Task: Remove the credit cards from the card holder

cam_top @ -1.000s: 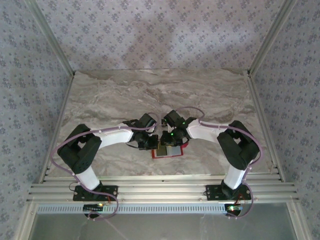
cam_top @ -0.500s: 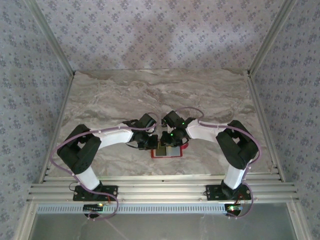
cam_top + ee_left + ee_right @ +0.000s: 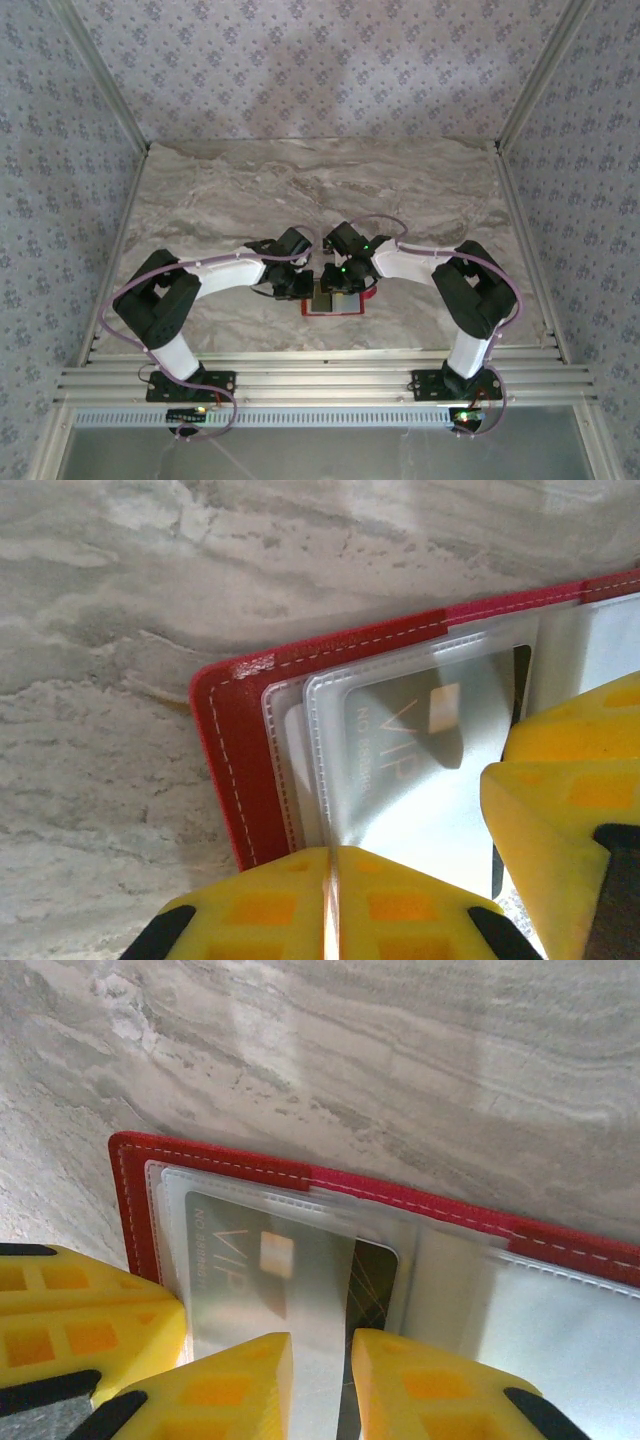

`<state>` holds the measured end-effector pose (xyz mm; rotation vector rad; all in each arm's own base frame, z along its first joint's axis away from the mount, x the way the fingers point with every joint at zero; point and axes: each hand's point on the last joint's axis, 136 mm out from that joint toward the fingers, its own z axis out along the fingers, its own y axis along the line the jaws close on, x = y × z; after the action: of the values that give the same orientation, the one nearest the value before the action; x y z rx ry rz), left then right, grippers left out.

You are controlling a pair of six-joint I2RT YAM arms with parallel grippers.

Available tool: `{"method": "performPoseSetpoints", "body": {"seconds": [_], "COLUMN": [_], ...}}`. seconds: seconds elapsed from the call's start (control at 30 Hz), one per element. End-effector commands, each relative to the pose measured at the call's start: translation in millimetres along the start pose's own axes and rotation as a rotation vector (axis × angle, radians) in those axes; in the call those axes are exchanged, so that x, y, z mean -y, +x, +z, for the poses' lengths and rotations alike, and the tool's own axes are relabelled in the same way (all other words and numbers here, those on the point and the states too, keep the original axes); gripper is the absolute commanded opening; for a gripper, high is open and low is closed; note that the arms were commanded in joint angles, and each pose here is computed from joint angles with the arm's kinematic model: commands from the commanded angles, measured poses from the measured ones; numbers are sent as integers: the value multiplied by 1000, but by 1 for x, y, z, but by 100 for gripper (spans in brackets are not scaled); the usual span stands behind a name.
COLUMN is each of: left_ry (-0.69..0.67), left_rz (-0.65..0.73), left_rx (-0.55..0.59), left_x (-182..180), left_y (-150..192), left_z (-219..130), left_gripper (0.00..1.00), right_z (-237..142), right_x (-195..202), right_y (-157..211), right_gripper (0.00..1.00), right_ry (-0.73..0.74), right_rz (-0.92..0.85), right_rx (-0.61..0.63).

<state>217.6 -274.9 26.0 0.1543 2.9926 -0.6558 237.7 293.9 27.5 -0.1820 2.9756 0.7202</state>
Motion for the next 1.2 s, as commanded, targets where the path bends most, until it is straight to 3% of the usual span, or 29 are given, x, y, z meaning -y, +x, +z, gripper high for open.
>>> {"method": "performPoseSetpoints", "body": {"seconds": [0.0,0.57,0.83,1.17], "left_ry": [-66,-93,-56,14], "left_rz": [-7,-16,-3,30], "left_rx": [-28,-55,-17,-7], "left_x": [-16,-26,-10,20], "left_y": [8,14,2,-4], "left_z": [-1,10,-4,-14], "left_gripper": [12,10,10,8], "right_z": [2,-16,-35,-20], "right_x": [17,20,12,14], "right_y": [11,7,3,10], "right_gripper": [25,39,39,33], "right_ry": [79,116,52,-57], "right_rz": [10,1,22,77], "right_rx": [-35,3,51,14]}}
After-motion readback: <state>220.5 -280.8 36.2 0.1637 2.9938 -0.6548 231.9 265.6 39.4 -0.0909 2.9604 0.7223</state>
